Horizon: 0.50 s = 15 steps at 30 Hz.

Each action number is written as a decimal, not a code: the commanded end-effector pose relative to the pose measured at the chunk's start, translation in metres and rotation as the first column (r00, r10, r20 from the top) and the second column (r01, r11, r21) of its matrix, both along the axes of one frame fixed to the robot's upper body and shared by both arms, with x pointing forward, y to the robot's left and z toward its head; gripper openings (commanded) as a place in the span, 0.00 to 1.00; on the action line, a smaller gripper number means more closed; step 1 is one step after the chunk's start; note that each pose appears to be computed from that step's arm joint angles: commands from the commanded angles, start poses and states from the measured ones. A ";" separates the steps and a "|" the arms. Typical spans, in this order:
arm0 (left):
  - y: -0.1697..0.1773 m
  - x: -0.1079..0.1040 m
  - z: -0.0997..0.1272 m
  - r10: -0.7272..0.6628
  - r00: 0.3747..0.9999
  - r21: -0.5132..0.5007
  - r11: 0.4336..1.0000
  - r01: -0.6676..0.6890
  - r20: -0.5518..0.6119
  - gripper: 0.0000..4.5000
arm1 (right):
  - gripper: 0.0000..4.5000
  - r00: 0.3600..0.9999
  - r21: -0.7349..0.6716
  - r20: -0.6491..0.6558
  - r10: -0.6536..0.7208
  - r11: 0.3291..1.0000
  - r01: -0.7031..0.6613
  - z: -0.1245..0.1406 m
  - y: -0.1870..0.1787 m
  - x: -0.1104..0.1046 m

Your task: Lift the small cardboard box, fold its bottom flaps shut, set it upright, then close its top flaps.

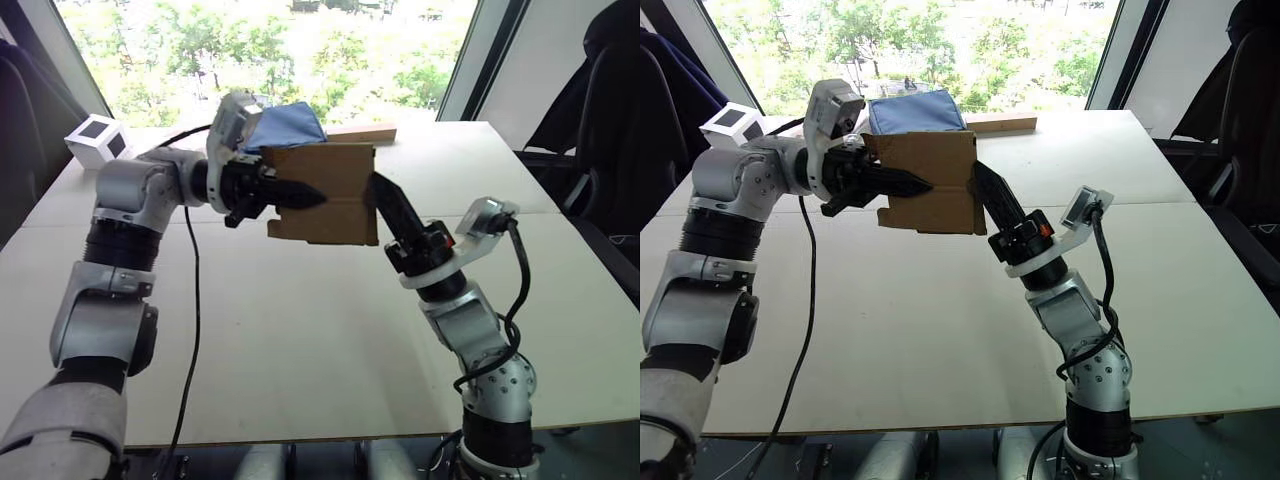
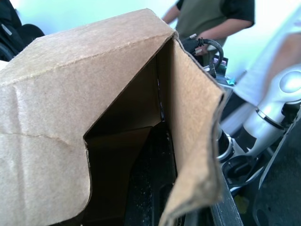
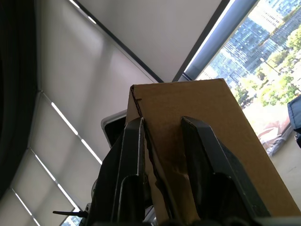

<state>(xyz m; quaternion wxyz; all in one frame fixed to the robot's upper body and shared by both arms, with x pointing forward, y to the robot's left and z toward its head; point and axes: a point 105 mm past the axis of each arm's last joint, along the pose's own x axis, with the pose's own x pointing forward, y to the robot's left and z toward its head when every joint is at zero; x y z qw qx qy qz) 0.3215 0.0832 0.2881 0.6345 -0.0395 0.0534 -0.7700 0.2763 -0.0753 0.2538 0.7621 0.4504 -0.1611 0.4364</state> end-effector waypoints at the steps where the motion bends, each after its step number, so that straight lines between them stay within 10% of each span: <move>1: -0.005 -0.004 0.017 -0.016 0.998 -0.051 0.999 0.019 0.054 0.00 | 0.27 0.997 -0.010 0.031 0.064 0.998 -0.064 0.005 0.018 -0.008; 15: -0.011 0.005 0.022 0.058 0.997 -0.156 0.986 -0.051 0.043 0.00 | 0.27 0.999 0.113 0.032 -0.023 0.993 0.019 0.019 0.018 0.003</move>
